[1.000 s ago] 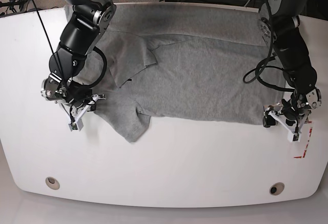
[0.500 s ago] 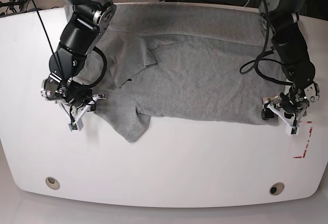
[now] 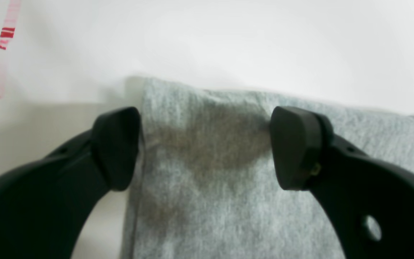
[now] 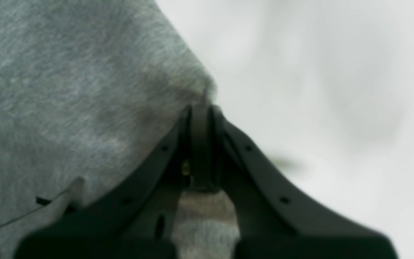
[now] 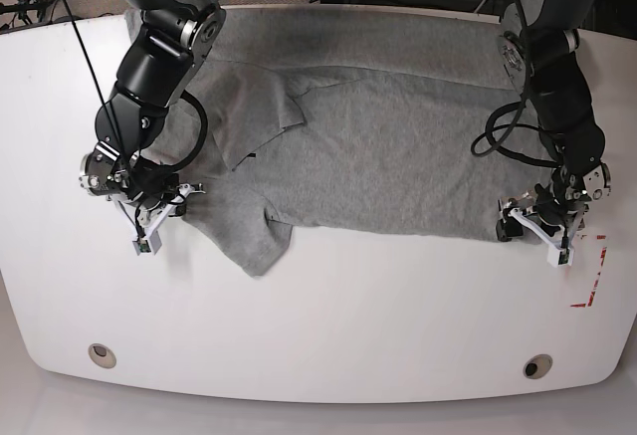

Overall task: Fold the T-shirt properly
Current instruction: 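Grasp the hem corners with both grippers, then lift the hem and fold it toward the collar with both grippers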

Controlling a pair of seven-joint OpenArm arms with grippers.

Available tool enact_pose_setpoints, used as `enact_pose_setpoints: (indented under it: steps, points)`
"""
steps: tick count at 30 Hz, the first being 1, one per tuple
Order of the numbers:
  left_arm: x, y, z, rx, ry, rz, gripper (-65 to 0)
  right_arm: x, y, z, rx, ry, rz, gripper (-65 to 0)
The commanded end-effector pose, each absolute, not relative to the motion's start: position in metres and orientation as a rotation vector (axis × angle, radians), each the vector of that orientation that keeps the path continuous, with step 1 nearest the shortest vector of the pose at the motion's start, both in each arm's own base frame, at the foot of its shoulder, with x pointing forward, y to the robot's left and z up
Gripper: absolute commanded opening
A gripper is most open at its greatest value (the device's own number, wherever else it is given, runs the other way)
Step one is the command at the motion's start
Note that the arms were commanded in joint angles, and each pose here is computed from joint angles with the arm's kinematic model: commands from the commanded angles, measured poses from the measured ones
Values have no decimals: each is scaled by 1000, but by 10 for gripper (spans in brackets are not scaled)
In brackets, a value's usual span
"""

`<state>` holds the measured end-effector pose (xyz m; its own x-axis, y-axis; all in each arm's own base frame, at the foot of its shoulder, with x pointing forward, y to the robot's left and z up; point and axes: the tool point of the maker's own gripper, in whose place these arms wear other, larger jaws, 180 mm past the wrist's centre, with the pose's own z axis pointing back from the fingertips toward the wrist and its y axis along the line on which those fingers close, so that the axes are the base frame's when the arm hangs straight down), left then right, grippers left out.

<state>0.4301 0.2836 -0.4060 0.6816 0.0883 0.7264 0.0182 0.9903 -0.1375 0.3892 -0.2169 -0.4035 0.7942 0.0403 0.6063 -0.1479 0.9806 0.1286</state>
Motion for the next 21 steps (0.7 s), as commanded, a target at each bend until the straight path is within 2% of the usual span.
enact_pose_setpoints:
  steps: [1, 3, 6, 7, 9, 16, 21]
  points:
    - [430, 285, -405, -133, -797, 31, -150, 405, -222, -383, 159, -709, 104, -650]
    - [431, 285, -405, -133, -800, 32, -212, 405, -222, -383, 159, -709, 104, -650]
    - [433, 285, -402, -133, -821, 33, -403, 405, -224, -382, 156, -711, 104, -650]
    - [435, 285, -401, -133, -832, 34, -499, 405, -225, -382, 154, -711, 104, -650]
    - [436, 286, -400, -133, -842, 35, -639, 407, -225, -380, 154, -715, 104, -650]
    - [443, 285, -390, -136, -861, 24, -650, 416, -225, -370, 151, -740, 108, -650]
    - [444, 284, -374, -131, -855, -50, -650, 420, -238, -342, 82, -805, 117, -650]
